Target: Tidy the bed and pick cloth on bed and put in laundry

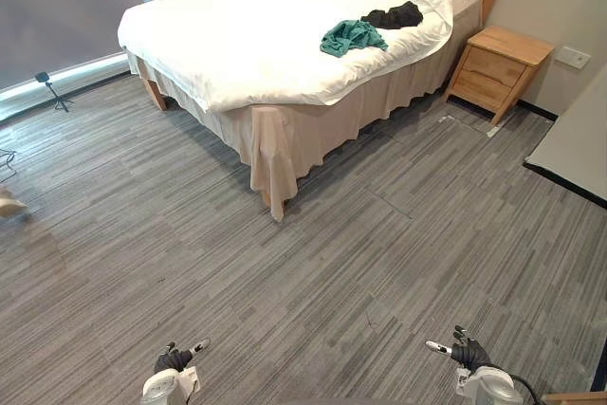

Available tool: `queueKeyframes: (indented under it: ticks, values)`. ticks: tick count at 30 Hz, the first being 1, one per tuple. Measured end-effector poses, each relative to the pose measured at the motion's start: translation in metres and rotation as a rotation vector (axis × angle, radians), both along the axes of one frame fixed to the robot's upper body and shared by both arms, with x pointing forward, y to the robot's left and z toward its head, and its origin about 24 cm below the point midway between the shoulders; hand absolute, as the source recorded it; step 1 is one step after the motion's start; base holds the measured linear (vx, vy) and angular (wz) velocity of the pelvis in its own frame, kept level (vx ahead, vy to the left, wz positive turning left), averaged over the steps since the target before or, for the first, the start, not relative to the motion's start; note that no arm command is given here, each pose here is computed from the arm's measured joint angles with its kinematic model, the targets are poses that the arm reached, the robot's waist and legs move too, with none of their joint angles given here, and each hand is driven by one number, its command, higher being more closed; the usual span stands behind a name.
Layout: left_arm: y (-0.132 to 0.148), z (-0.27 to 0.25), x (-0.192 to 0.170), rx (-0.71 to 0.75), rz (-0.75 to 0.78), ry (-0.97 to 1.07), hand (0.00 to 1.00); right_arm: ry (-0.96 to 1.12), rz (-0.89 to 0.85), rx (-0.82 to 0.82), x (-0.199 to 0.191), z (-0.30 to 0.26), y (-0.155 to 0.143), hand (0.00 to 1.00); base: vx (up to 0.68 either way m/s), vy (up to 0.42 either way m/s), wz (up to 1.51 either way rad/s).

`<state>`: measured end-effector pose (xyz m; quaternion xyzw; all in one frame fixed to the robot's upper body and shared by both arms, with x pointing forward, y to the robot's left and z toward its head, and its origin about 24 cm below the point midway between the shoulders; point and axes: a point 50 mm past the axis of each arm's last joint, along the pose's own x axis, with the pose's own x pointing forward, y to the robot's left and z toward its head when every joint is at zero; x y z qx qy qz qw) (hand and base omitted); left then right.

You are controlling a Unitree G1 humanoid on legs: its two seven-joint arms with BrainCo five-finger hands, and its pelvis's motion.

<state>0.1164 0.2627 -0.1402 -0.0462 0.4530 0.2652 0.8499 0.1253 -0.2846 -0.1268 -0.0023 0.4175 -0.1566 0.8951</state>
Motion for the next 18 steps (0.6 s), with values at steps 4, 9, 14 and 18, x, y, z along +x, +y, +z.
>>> queueKeyframes:
  ticks: [4, 9, 14, 18]
  values:
    - [0.007, -0.002, -0.011, 0.007, 0.016, 0.044, 0.0, 0.035, 0.045, 0.034, -0.004, -0.008, 0.016, 0.0, -0.06, 0.015, -0.26]
    - [0.02, 0.006, 0.005, 0.001, -0.018, -0.006, 0.0, 0.043, 0.042, 0.059, -0.008, -0.01, 0.021, 0.0, 0.26, -0.118, 0.25]
    - [0.032, 0.011, 0.003, -0.009, 0.016, -0.042, 0.0, 0.07, 0.023, 0.046, -0.024, -0.013, 0.017, 0.0, 0.44, -0.337, 0.36]
    - [0.026, 0.005, -0.011, -0.047, 0.062, -0.039, 0.0, 0.025, 0.02, 0.049, -0.012, -0.008, 0.015, 0.0, 0.55, -0.395, -0.05]
